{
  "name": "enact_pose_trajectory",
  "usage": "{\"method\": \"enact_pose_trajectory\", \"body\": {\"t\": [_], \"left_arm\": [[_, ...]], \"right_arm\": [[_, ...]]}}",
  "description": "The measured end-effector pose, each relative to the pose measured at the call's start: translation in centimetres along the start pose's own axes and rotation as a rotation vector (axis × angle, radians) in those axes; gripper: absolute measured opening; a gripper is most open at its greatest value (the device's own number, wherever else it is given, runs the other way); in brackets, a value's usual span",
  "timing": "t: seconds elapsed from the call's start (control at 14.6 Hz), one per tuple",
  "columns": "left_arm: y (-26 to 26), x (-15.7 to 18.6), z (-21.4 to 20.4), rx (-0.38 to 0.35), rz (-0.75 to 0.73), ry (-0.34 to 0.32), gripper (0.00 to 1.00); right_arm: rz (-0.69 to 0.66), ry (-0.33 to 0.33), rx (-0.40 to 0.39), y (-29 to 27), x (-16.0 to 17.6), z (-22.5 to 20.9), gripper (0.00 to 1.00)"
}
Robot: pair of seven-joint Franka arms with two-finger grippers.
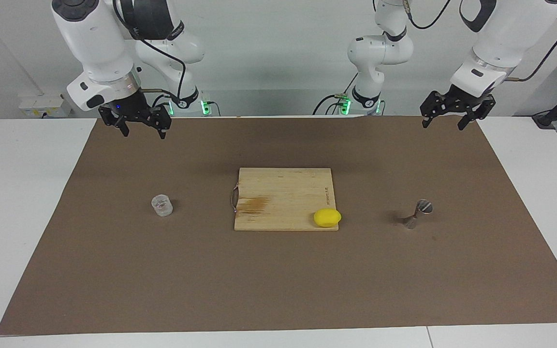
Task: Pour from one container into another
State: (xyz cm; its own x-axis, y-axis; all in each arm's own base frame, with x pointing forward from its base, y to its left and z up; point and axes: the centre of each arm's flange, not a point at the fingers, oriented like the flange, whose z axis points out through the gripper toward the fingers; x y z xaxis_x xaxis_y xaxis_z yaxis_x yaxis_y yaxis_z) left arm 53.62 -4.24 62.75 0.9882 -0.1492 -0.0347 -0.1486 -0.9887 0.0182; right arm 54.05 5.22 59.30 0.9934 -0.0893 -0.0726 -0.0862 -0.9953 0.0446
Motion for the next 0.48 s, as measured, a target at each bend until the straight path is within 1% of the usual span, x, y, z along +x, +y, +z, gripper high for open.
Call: {"method": "enact_pose_trajectory", "body": {"t": [0.48], "left_arm": [[-0.19, 0.01, 0.08, 0.0, -0.004, 0.0, 1.0]], "right_arm": [[0.0, 0.0, 0.0, 0.0, 0.0, 0.0, 1.0]]}}
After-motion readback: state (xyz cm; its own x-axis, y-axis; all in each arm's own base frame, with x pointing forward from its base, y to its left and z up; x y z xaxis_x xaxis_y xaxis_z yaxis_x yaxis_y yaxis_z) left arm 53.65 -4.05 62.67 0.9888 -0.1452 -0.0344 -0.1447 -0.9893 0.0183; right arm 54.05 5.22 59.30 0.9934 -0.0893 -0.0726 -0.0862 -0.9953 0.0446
